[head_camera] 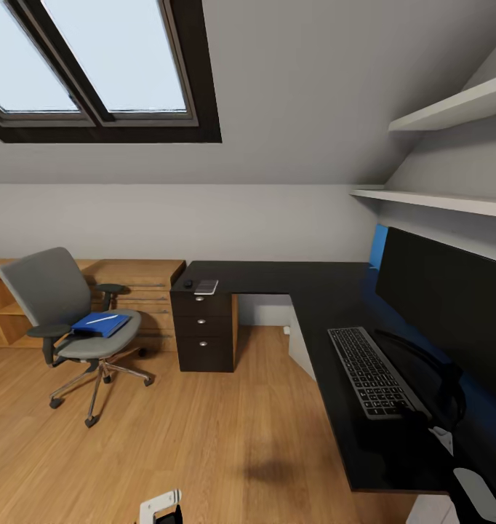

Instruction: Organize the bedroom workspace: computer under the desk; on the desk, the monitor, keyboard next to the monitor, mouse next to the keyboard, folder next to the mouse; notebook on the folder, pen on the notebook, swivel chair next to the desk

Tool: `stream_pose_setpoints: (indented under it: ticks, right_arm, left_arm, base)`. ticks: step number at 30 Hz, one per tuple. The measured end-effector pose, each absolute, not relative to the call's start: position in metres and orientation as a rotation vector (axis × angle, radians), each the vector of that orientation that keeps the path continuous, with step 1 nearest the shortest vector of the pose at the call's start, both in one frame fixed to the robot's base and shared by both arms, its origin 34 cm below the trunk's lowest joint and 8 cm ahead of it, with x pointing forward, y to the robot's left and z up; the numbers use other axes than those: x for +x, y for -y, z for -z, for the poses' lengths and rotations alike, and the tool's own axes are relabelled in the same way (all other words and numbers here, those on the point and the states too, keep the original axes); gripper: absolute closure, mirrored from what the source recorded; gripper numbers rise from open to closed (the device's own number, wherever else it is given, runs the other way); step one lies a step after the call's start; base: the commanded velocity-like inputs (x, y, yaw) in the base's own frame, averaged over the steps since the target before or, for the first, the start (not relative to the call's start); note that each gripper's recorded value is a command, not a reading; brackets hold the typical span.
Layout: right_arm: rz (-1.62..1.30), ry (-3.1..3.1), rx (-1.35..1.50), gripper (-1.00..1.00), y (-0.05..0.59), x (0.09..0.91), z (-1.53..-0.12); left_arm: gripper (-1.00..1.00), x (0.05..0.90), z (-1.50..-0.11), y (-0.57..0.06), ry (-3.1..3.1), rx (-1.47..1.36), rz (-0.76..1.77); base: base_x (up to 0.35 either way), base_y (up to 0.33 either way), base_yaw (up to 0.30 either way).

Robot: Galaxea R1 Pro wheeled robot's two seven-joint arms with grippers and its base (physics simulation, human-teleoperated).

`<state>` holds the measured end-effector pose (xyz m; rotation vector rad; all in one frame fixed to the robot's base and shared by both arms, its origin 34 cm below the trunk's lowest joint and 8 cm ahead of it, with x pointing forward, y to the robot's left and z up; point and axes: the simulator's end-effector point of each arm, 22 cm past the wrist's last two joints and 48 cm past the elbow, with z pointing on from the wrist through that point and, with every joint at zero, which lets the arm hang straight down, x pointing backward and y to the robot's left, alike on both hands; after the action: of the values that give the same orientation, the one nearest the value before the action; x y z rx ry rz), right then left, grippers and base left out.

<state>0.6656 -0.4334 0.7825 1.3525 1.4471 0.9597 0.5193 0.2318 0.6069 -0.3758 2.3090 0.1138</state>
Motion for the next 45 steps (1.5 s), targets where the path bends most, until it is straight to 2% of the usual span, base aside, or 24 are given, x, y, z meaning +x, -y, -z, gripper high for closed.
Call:
stream_pose_setpoints:
  ticks: [15, 45]
  right_arm:
    - [-0.959, -1.446, 1.352, 1.00, 0.4336, 0.6656, -0.7827]
    - [-0.973, -1.442, 1.330, 1.00, 0.4317, 0.6677, -0.7883]
  left_arm:
    - [-1.00, 0.5192, -0.6069, -0.2326, -2.309, -0.379, -0.114]
    - [-1.00, 0.5190, -0.6065, -0.2320, -2.311, -0.383, -0.112]
  base:
    - [0.068, -0.017, 0.000]
    - [0.002, -0.001, 0.000]
